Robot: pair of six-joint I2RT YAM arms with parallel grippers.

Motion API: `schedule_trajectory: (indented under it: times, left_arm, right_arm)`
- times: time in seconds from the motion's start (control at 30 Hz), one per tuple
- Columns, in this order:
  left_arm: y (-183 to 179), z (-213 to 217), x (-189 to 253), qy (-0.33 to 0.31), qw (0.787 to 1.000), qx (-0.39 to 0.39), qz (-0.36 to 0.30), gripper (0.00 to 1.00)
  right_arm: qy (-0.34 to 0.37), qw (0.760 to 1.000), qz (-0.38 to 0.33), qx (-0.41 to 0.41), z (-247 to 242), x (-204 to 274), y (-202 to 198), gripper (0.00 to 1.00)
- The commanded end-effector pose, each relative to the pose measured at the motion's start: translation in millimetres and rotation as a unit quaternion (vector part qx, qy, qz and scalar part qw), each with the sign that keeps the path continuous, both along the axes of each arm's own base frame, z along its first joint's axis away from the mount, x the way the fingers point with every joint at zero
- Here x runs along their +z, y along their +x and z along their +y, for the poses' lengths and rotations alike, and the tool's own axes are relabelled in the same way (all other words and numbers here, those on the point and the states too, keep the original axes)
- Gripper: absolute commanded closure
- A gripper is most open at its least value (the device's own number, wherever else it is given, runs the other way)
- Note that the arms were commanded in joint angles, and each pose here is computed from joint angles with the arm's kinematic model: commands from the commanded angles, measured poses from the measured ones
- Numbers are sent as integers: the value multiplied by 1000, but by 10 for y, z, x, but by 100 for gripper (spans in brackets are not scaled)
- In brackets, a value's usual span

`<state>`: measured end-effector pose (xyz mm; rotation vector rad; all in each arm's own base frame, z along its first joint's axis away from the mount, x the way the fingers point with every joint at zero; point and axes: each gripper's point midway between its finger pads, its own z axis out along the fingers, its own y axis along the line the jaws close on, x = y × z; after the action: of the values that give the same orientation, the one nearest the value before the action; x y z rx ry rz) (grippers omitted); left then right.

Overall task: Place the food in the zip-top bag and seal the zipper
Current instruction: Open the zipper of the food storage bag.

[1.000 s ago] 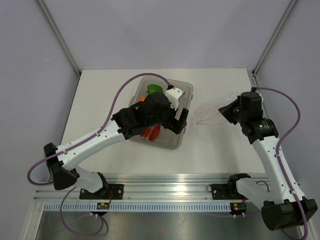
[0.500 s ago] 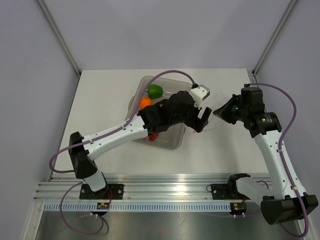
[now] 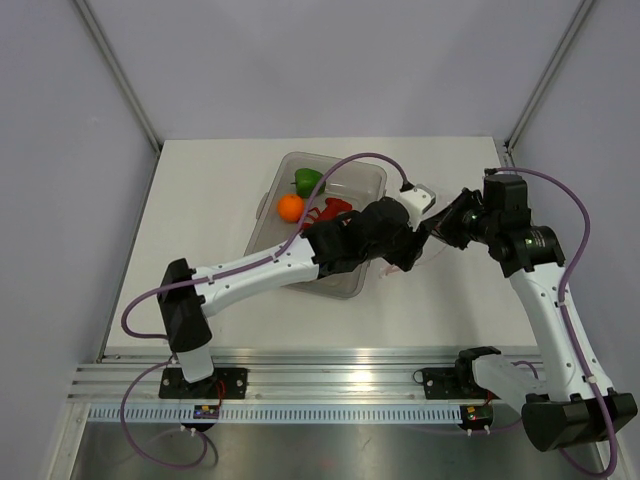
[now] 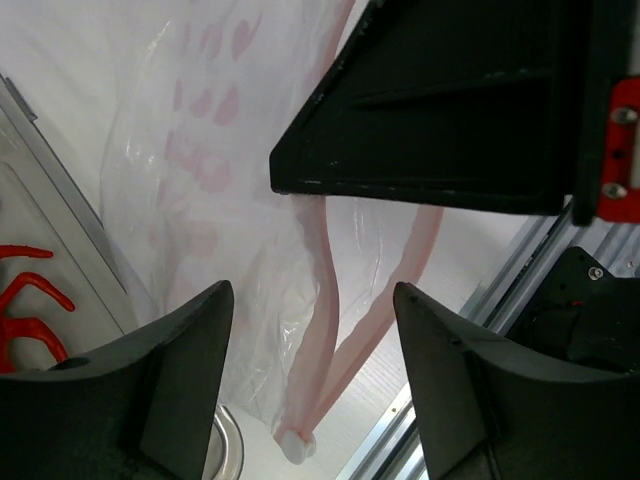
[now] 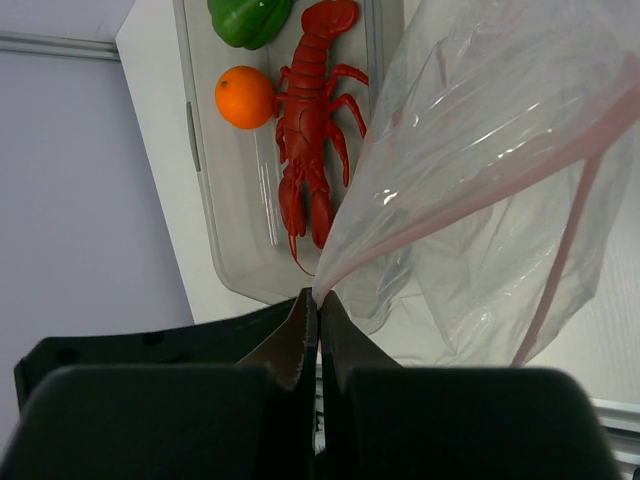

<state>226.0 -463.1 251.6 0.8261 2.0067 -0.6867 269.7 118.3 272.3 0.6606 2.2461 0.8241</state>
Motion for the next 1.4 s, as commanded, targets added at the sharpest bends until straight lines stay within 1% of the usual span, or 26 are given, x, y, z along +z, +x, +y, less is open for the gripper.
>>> schedule_trajectory:
  times: [0.0,0.1,0.13,0.2,0.23,0.27,0.33,0.37,0.43,0.47,0.5,0.53,0.57,0.6,0.67,0.83,0.93,1.03,1.17,1.2,1.23,1.27,1.3,1.33,1.37]
  left_arm:
    - [151,-117,317,-51,998,29,-23,42]
    - [159,-136,338,-57,998,29,-19,61]
    - [134,-153,362,-63,998,18,-14,74]
    - [126,-173,393,-77,997,6,1,88]
    - [78,-197,405,-86,996,-11,17,100]
    - [134,-173,422,-100,994,-7,36,100]
    - [144,-163,460,-128,989,-30,70,100]
    - [143,-155,470,-143,985,-28,93,100]
    - [143,-140,453,-163,979,-40,119,100]
    - [205,-95,479,-176,975,-29,132,100]
    - [229,-83,473,-180,974,-27,138,100]
    - [261,-59,457,-183,972,-26,146,100]
    - [265,-50,472,-189,969,-21,155,100]
    - [278,-41,468,-191,968,-17,160,100]
    - [306,-35,492,-199,965,-10,168,100]
    - [307,-75,545,-214,960,-11,182,100]
    - [315,-87,581,-221,957,-8,188,100]
    - [316,-89,616,-226,956,-6,189,100]
    - [305,-104,664,-235,953,-9,193,100]
    - [301,-108,672,-237,952,-10,194,100]
    - [297,-113,688,-240,951,-11,195,100]
    - [295,-117,689,-240,950,-11,197,100]
    - [288,-116,709,-242,950,-12,198,100]
    - [284,-112,729,-241,950,-12,199,100]
    - [287,-100,737,-240,950,-11,198,100]
  right_arm:
    - [21,999,-27,12,65,162,6,100]
    - [20,999,-27,13,60,154,-21,100]
    - [17,999,-32,18,60,172,-43,100]
    - [5,999,-41,19,28,208,-67,87]
    - [-2,999,-43,16,5,223,-77,82]
    - [-9,999,-48,12,-27,277,-95,70]
    - [-34,997,-75,8,-105,444,-107,62]
    - [-47,996,-71,7,-145,453,-147,57]
    - [-77,993,-84,0,-242,544,-160,56]
    - [-84,992,-92,-2,-269,647,-199,55]
    - [-99,990,-99,-1,-306,680,-207,51]
    - [-102,989,-110,-4,-327,775,-228,50]
    - [-111,988,-107,-7,-362,773,-255,49]
    - [-120,986,-111,-15,-404,792,-266,47]
    - [-130,986,-107,-19,-442,750,-280,43]
    - [-136,988,-79,-2,-408,572,-225,36]
    - [-141,988,-65,-6,-421,475,-178,34]
    - [-150,987,-50,-14,-462,322,-148,34]
    - [-132,990,-44,-2,-368,148,-47,37]
    - [-131,991,-42,0,-356,103,-32,43]
    - [-135,990,-31,0,-362,-17,-15,46]
    - [-142,989,-32,-12,-407,-50,44,51]
    - [-148,988,-27,-13,-415,-107,68,66]
    - [-154,988,-24,-17,-440,-126,79,75]
    - [-168,985,-23,-26,-500,-142,98,82]
